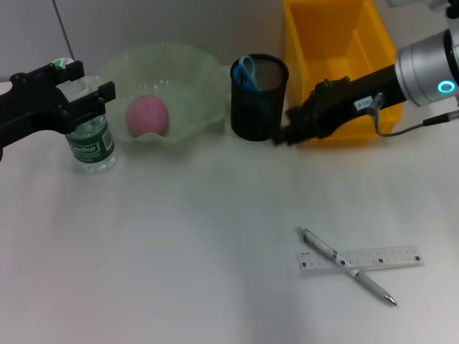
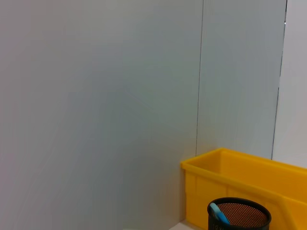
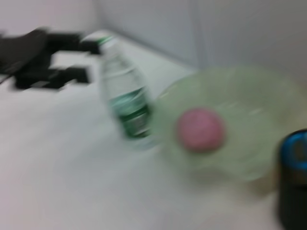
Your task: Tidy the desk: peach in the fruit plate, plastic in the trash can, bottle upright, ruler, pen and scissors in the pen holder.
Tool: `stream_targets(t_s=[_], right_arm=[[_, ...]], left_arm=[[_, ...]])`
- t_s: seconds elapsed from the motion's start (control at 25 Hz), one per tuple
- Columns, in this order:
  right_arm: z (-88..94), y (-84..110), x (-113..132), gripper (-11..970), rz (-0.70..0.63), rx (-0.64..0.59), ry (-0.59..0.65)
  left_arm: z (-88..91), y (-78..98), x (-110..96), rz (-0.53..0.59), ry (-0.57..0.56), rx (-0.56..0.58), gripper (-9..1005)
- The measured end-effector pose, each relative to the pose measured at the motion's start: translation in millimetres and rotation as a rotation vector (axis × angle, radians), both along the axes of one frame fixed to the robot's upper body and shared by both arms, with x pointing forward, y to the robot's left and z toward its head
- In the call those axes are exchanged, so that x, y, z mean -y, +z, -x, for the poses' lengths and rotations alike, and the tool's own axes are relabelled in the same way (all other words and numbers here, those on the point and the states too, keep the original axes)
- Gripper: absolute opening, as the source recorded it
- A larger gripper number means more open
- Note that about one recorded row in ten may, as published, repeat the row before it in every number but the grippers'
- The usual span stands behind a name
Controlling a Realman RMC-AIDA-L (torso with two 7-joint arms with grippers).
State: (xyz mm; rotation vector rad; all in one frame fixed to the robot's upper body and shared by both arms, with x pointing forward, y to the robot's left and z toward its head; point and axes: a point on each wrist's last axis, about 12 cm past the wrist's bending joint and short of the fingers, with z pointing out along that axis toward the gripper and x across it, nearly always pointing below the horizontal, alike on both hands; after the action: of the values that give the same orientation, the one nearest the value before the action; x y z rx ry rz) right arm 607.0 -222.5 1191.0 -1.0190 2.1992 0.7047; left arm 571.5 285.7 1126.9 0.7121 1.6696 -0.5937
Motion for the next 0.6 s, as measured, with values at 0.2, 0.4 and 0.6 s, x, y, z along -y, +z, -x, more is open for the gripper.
stream_targets(t_s=[0.2,0.4,0.6], right_arm=[[0.2,9.1,-16.8,623,0.045,-0.083,0.154],[1.5,8.0,-34.9,646,0.175,-0.142,0.266],[5.1,2.9,-50.5,664,0.283,-0.181,0.352]], left_arm=[[0.2,-0.3,-0.1,-0.001,0.000,0.000,663],[-0.3,0.2,0.5,-0.004,-0.003,0.004,663],[-0.4,0.2,1.1,-0.003,-0.004,0.002,663]])
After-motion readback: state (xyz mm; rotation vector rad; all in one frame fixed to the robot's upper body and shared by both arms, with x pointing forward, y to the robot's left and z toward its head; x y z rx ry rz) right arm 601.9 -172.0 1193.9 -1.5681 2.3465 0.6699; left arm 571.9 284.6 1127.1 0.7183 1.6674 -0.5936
